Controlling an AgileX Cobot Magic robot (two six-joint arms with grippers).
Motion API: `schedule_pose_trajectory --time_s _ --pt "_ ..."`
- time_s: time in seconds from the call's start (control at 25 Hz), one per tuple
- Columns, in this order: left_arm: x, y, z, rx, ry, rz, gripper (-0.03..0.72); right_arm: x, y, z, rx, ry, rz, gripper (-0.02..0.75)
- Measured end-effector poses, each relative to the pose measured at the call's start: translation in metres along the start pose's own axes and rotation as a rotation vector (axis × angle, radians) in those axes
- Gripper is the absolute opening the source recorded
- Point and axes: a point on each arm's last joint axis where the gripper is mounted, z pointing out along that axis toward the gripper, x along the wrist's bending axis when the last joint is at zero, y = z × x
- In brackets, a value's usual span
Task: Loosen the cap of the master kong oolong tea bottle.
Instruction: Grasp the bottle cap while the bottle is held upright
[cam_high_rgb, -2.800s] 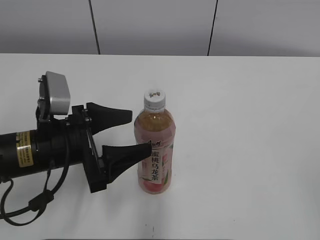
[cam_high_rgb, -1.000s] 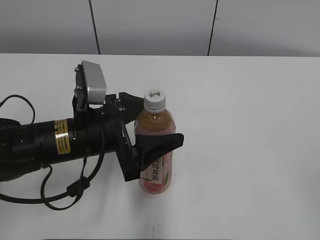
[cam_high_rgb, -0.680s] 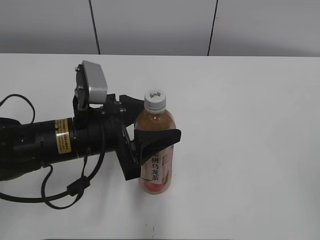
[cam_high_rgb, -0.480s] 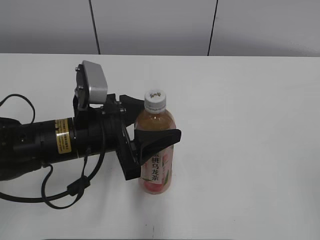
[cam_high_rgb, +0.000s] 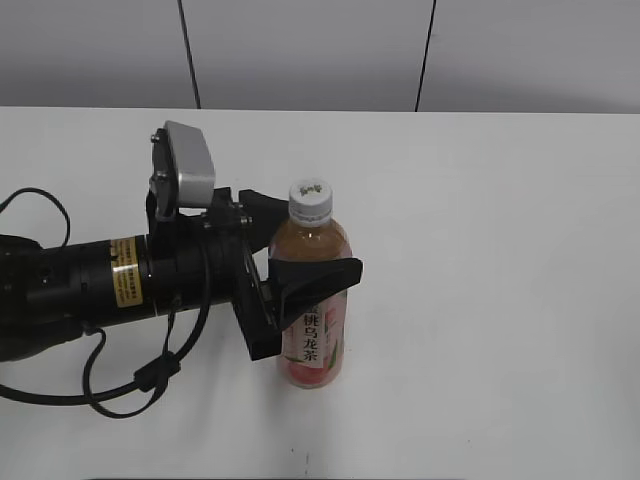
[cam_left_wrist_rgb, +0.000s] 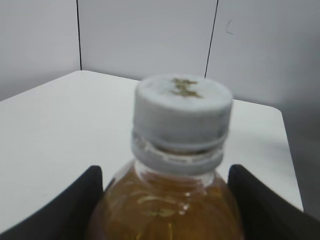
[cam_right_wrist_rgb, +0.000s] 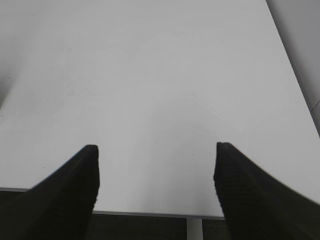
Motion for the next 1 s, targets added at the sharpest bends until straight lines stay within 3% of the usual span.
schedule_pose_trajectory --time_s 0.44,0.68,1.0 --pt "0.000 0.000 0.000 0.001 0.000 0.000 0.459 0.000 0.003 0.002 0.008 0.007 0.003 0.543" --pt "0.000 0.000 0.000 0.002 0.002 0.000 0.459 -0.003 0.038 0.025 0.091 0.031 -0.015 0.543" --pt "0.001 0.000 0.000 -0.002 0.015 -0.006 0.459 -0.003 0.091 0.080 0.236 0.148 -0.081 0.543"
